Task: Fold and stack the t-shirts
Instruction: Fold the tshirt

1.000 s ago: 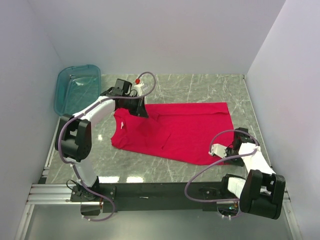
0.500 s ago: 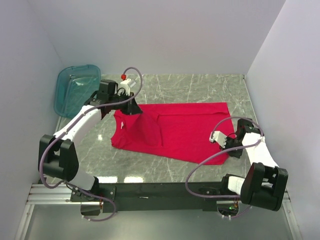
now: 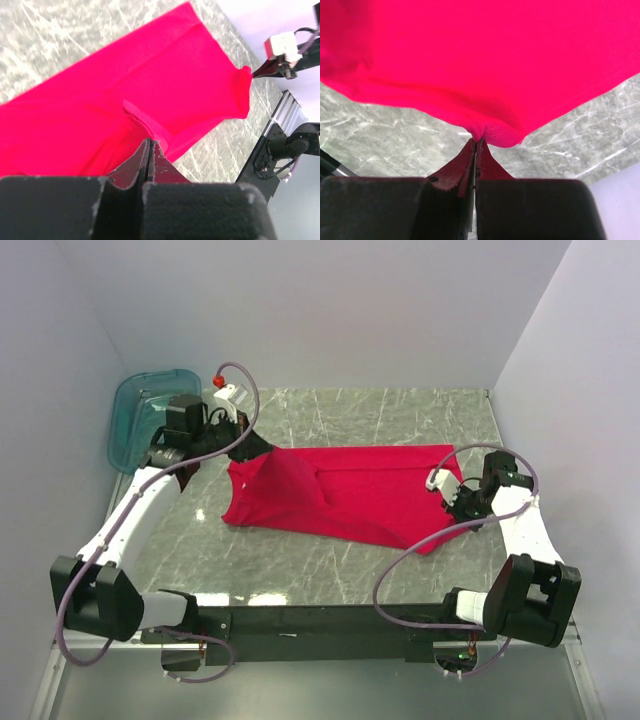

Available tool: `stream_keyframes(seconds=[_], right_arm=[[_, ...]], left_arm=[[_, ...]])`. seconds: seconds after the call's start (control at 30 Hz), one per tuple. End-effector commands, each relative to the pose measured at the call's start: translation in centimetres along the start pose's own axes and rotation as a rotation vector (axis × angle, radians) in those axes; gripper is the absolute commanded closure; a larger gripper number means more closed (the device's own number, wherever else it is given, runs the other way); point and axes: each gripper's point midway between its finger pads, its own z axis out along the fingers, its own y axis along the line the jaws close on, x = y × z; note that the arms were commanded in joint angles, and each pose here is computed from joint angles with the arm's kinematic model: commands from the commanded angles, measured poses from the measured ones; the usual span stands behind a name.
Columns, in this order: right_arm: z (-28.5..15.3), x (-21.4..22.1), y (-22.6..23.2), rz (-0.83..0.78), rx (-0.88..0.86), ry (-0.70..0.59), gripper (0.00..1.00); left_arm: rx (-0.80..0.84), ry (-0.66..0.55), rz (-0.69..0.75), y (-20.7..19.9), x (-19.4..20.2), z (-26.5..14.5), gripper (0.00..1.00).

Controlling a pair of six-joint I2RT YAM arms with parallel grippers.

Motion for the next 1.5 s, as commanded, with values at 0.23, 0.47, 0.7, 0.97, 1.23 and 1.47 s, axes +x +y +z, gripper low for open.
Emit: stream_keyframes(seconds=[0.23,0.47,0.7,0.97,1.23,1.47], right_arm=[[-0.2,-1.1,-2.0,0.083,0.03,-0.036,1.0],[0.1,-1.3,-3.1,0.132,0.073,-0.047,1.0],[0.2,-1.5,-4.1,0.176,0.121,-0.07,1.0],[1.1,-1.1,-5.0,0.247,0.14,-0.052,1.0],[1.5,-0.4,-6.6,0.311,0.187,-0.027,1.0],[1.7,0.1,-7.9,0.365,0.223,-0.002,1.0]], left_arm=[[0.0,-0.095,0.069,-1.1,-2.6,-2.3,0.99],[-0.025,-0.099,0.038,-1.1,-1.3,-3.5,0.99],[-0.055,-0.06,-0.014,-0.6,1.6,-3.9,0.99],[-0.162,-0.079,-0.03,1.0,2.1,-4.8,0.99],[-0.212,-0.101,-0.034,2.5,1.7,-4.9,0.99],[-0.235,-0.082,-0.045,4.3,1.0,-3.7,0.99]])
